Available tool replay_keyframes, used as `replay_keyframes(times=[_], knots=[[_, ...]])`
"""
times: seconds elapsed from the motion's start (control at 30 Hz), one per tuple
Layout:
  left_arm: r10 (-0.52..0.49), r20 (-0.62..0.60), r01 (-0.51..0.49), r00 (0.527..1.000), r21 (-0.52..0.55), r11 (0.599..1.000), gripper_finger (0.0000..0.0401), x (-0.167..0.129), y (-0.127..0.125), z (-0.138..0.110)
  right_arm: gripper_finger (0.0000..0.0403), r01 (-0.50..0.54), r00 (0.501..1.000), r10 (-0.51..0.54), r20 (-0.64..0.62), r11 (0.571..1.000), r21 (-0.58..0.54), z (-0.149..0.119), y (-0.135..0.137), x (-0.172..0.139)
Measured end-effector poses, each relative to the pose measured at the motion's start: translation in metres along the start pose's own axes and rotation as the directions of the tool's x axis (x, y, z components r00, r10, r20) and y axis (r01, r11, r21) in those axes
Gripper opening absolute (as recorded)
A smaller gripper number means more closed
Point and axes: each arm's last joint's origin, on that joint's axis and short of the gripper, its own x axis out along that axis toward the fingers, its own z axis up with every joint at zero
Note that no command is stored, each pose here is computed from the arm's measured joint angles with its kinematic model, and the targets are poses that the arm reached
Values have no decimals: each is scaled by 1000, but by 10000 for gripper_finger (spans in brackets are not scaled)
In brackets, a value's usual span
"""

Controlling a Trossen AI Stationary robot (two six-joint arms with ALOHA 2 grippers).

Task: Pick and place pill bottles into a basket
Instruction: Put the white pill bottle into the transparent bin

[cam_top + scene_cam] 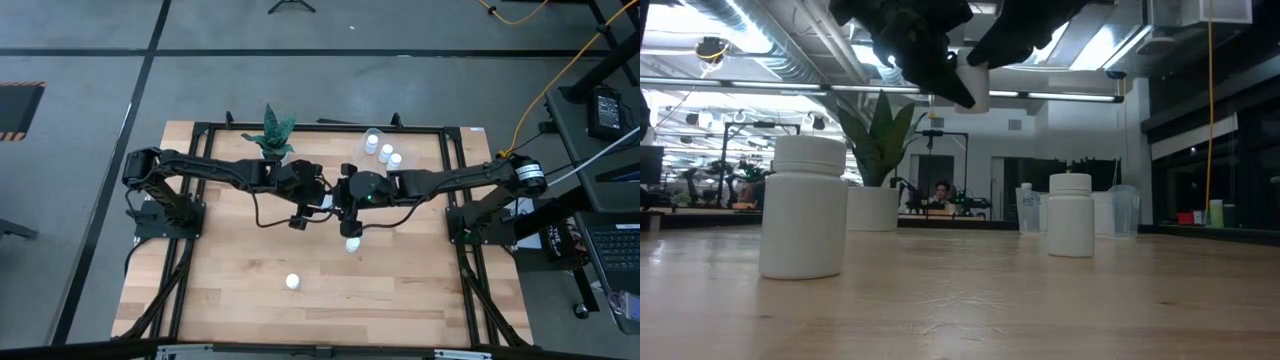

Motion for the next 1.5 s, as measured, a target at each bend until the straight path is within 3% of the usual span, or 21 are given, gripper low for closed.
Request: replay_keyframes(times=[0.37, 0.63, 0.87, 1.0, 1.27, 1.5], knots=[[-12, 17, 12, 1000, 1, 1000, 160, 0, 0, 1, 191, 0, 1000, 0, 7, 1000, -6, 1, 0, 0], [-10, 18, 10, 1000, 3, 1000, 161, 0, 0, 1, 149, 2, 1000, -2, 13, 1000, -17, 1, 0, 0], [-9, 49, 10, 999, -12, 1000, 226, -1, 0, 5, 149, 5, 1000, -4, 6, 1000, -24, 0, 0, 0], [-13, 36, 14, 999, -16, 1000, 244, -3, 0, 4, 149, 7, 1000, -7, 3, 1000, -25, 0, 0, 0], [-23, -19, 23, 1000, -24, 999, 239, -21, -2, 0, 149, 6, 999, -7, -35, 1000, -28, -3, -1, -7], [-41, -77, 42, 996, 17, 999, 214, -46, -6, -6, 149, 116, 990, -113, -85, 993, 34, -5, -9, -28]])
